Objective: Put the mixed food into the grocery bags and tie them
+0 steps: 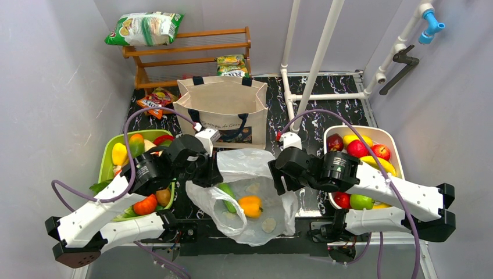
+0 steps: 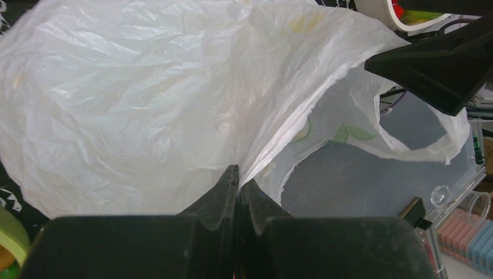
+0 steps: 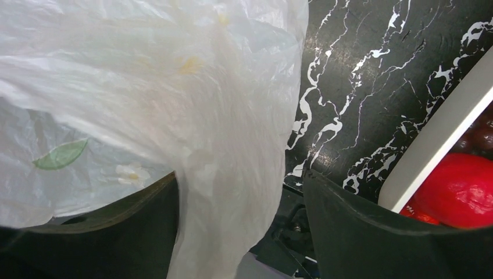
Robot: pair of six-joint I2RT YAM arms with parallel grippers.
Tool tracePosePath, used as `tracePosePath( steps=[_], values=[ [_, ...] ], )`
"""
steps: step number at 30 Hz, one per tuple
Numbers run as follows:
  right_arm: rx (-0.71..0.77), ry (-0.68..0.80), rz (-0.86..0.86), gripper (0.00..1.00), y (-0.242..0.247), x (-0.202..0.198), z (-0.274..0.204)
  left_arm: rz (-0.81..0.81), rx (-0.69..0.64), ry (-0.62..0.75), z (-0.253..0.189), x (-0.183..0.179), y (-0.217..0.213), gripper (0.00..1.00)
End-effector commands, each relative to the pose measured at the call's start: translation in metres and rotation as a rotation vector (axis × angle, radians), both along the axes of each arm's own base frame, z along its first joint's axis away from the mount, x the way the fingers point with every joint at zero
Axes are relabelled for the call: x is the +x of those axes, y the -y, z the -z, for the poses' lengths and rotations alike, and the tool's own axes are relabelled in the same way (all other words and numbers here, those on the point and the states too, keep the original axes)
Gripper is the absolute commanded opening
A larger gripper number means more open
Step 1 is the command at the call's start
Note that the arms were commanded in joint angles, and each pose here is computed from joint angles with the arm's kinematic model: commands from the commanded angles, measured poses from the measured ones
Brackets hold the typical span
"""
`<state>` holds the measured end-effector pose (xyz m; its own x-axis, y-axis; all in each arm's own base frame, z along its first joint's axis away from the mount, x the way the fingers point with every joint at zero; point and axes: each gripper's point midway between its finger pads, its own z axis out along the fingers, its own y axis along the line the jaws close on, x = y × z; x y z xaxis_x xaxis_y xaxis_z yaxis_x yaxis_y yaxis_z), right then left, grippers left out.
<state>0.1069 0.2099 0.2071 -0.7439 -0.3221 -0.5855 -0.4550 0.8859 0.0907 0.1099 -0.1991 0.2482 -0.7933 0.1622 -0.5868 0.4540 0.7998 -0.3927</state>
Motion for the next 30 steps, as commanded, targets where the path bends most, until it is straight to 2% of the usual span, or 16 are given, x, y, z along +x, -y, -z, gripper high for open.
tracePosePath(
  steps=[1, 7, 10, 15, 20, 30],
  values=[
    [0.096, 0.012, -0.081, 0.83, -0.009, -0.005, -0.020, 0.031, -0.080, -0.075, 0.007, -0.011, 0.016, 0.00],
    [0.280, 0.018, -0.153, 0.87, -0.026, -0.016, -0.052, 0.047, -0.146, -0.091, 0.008, -0.012, 0.032, 0.02],
    [0.325, 0.052, -0.126, 0.90, -0.021, -0.012, -0.059, 0.044, -0.164, -0.088, 0.008, -0.010, 0.035, 0.00],
    [0.199, 0.096, 0.162, 0.98, 0.028, 0.018, -0.040, 0.054, -0.182, -0.132, 0.016, -0.015, 0.043, 0.00],
    [0.120, 0.032, 0.399, 0.98, 0.070, 0.039, -0.017, 0.051, -0.194, -0.163, 0.024, -0.020, 0.045, 0.00],
    [0.001, 0.065, 0.836, 0.98, 0.162, 0.047, 0.010, 0.046, -0.205, -0.178, 0.030, -0.028, 0.043, 0.00]
  ],
)
